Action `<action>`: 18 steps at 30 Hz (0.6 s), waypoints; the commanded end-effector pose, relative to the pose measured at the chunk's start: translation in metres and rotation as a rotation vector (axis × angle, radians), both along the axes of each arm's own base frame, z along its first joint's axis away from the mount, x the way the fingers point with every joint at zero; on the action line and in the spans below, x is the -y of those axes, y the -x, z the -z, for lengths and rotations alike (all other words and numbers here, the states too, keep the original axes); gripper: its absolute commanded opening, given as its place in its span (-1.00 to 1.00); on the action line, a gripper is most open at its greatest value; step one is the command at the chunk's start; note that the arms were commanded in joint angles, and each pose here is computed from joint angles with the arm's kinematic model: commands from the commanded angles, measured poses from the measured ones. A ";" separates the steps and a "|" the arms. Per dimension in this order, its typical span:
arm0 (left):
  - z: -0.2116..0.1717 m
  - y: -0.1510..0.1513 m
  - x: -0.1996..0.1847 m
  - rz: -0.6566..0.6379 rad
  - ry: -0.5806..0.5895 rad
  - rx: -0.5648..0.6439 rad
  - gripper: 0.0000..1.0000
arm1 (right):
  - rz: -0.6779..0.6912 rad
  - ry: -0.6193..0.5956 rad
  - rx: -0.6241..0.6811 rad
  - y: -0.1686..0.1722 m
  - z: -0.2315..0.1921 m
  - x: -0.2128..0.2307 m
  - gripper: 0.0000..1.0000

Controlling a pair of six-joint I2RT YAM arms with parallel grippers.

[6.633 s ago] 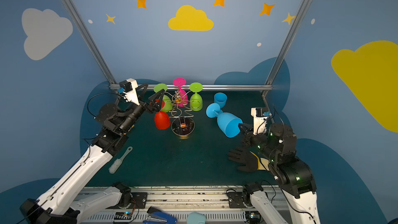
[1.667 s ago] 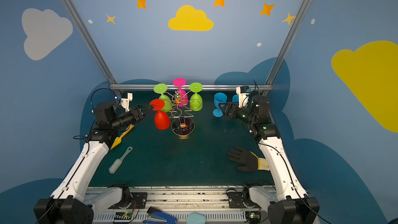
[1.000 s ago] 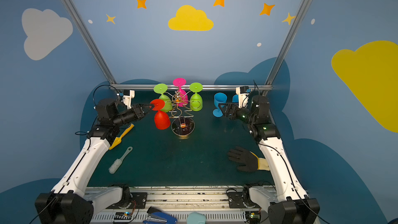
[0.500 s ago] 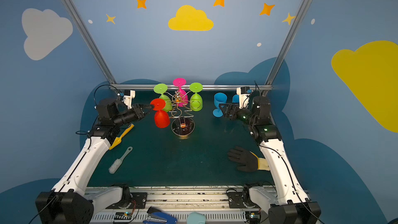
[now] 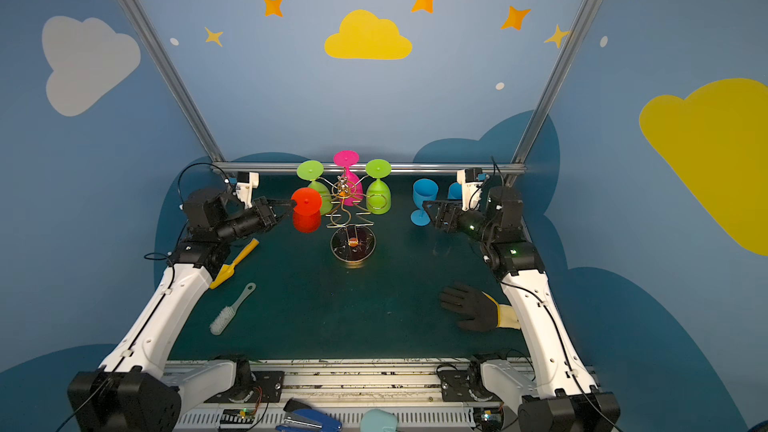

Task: Take the wine glass off the wine glass rack
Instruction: 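Close the left gripper on the red glass's base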

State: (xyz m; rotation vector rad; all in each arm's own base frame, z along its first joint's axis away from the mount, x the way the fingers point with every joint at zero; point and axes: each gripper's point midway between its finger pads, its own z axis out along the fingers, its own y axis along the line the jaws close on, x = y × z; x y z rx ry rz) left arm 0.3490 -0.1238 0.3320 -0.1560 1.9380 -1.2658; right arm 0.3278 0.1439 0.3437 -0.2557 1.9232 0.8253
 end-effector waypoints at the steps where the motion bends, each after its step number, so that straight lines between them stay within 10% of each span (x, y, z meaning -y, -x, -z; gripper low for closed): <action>1: -0.027 0.007 0.000 0.018 0.036 0.067 -0.89 | 0.000 0.000 0.016 0.006 -0.004 0.001 0.55; 18: -0.038 0.008 -0.005 0.030 0.122 0.051 -0.94 | -0.004 -0.009 0.026 0.010 -0.010 0.000 0.55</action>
